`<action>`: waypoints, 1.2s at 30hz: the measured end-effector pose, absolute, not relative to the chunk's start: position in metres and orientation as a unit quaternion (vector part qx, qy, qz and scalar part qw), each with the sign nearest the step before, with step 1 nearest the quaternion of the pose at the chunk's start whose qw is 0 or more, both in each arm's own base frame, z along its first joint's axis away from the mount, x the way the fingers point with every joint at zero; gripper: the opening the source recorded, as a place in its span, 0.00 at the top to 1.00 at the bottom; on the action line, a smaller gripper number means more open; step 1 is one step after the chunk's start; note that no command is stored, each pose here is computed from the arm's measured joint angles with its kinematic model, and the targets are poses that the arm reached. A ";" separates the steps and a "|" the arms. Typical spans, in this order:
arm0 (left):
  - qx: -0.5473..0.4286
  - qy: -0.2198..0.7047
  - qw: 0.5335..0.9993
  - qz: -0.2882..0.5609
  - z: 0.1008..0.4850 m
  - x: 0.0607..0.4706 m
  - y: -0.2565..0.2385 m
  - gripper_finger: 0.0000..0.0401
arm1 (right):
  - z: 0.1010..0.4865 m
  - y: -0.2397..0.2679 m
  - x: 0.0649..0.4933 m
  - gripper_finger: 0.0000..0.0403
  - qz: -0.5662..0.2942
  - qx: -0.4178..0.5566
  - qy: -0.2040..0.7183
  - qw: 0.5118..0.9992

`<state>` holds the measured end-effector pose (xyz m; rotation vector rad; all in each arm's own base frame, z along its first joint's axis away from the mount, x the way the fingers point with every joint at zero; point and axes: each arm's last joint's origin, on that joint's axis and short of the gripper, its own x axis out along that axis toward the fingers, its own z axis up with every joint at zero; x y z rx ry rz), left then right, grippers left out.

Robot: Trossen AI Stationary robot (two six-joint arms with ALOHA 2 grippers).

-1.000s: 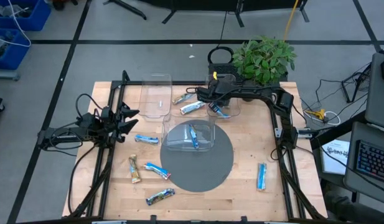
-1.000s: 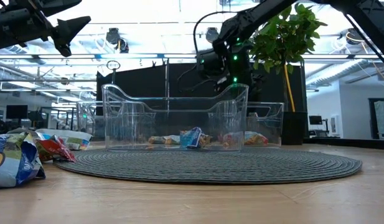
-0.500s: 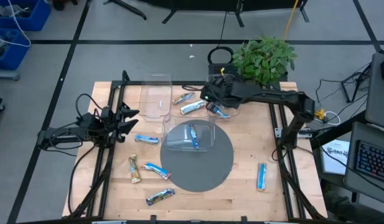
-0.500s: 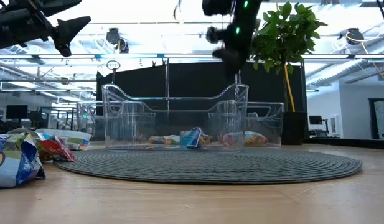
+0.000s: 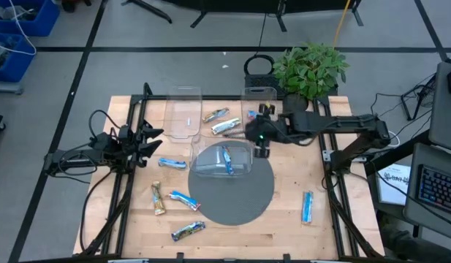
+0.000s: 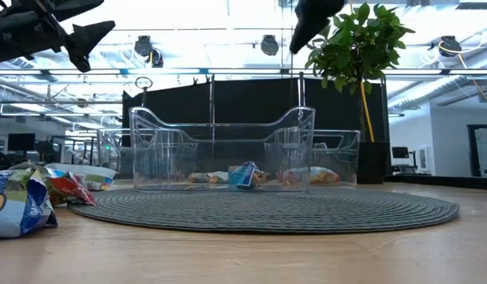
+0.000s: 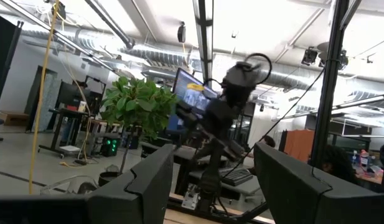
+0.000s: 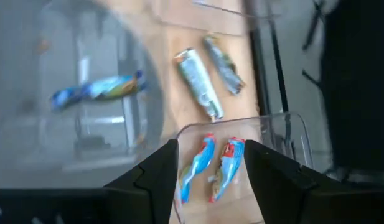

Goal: Pick and place Granola Bars by type
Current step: Put the yellow granola bar into the top left transparent bin

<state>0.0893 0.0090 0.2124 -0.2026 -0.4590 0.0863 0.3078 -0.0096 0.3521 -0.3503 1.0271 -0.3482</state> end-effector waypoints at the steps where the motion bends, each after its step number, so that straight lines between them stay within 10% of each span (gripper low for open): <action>1: -0.100 -0.227 0.968 0.043 0.212 0.089 0.009 0.44 | 0.354 -0.004 0.304 0.56 -0.148 -0.184 0.493 0.838; 19: -0.100 -0.227 0.968 0.043 0.212 0.089 0.009 0.44 | 0.371 0.097 0.222 0.55 0.194 -0.372 0.516 0.747; 36: -0.100 -0.227 0.968 0.043 0.212 0.089 0.009 0.44 | 0.350 0.154 0.177 0.53 0.316 -0.435 0.515 0.668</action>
